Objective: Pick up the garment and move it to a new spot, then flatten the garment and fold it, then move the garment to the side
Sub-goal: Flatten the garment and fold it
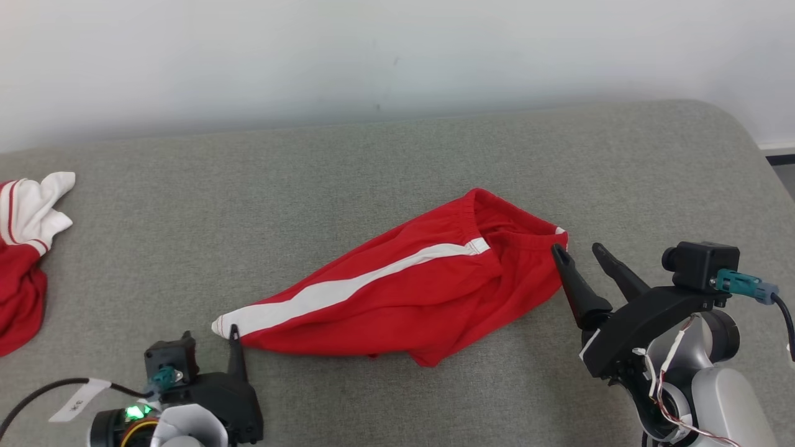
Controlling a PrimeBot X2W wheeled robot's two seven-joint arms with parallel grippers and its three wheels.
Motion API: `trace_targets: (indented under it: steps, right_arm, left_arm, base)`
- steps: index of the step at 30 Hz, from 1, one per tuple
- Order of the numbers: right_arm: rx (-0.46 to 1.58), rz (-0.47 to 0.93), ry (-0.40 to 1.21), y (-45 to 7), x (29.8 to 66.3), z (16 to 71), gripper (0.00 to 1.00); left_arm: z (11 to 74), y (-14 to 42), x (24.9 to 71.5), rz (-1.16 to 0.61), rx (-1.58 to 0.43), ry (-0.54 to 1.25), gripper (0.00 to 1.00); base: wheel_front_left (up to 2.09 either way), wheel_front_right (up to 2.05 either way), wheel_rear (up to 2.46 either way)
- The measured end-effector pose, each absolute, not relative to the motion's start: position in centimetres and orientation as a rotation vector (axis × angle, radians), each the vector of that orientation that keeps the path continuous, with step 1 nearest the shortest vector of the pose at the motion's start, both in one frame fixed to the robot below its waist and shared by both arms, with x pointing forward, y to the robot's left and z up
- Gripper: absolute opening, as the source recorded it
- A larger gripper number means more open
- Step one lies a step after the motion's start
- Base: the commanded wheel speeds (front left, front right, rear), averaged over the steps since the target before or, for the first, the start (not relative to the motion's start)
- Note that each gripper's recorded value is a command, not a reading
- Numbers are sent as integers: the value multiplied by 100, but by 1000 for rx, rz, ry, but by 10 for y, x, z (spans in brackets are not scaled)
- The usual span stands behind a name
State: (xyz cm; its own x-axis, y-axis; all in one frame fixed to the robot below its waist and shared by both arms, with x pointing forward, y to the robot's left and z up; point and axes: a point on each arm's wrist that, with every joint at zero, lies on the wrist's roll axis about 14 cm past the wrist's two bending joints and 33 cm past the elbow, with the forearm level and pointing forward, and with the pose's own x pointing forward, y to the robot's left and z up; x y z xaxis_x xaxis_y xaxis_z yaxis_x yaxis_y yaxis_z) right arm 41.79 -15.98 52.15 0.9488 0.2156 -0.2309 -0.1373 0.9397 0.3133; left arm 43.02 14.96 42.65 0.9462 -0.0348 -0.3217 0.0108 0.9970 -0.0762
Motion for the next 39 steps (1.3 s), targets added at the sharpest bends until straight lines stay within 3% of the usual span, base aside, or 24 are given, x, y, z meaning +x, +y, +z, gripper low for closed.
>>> trace_targets:
  steps: [30, 31, 32, 34, 36, 39]
  right_arm:
    - [291, 205, 303, -152, 408, 521, 100]
    - [290, 205, 306, -152, 408, 520, 100]
    - [289, 204, 307, -152, 409, 520, 100]
    - [284, 203, 313, -152, 409, 519, 100]
    - [278, 212, 325, -150, 409, 518, 100]
    - [258, 231, 345, -145, 409, 516, 100]
  left_arm:
    - [391, 153, 447, -62, 57, 531, 100]
    - [390, 152, 448, -66, 57, 535, 96]
    - [388, 152, 449, -67, 58, 542, 84]
    - [386, 151, 449, -70, 56, 553, 49]
    - [385, 148, 450, -80, 47, 560, 4]
    - [382, 145, 449, -87, 33, 574, 0]
  base:
    - [0, 0, 0]
    - [0, 0, 0]
    - [0, 0, 0]
    - [0, 0, 0]
    - [0, 0, 0]
    - [0, 0, 0]
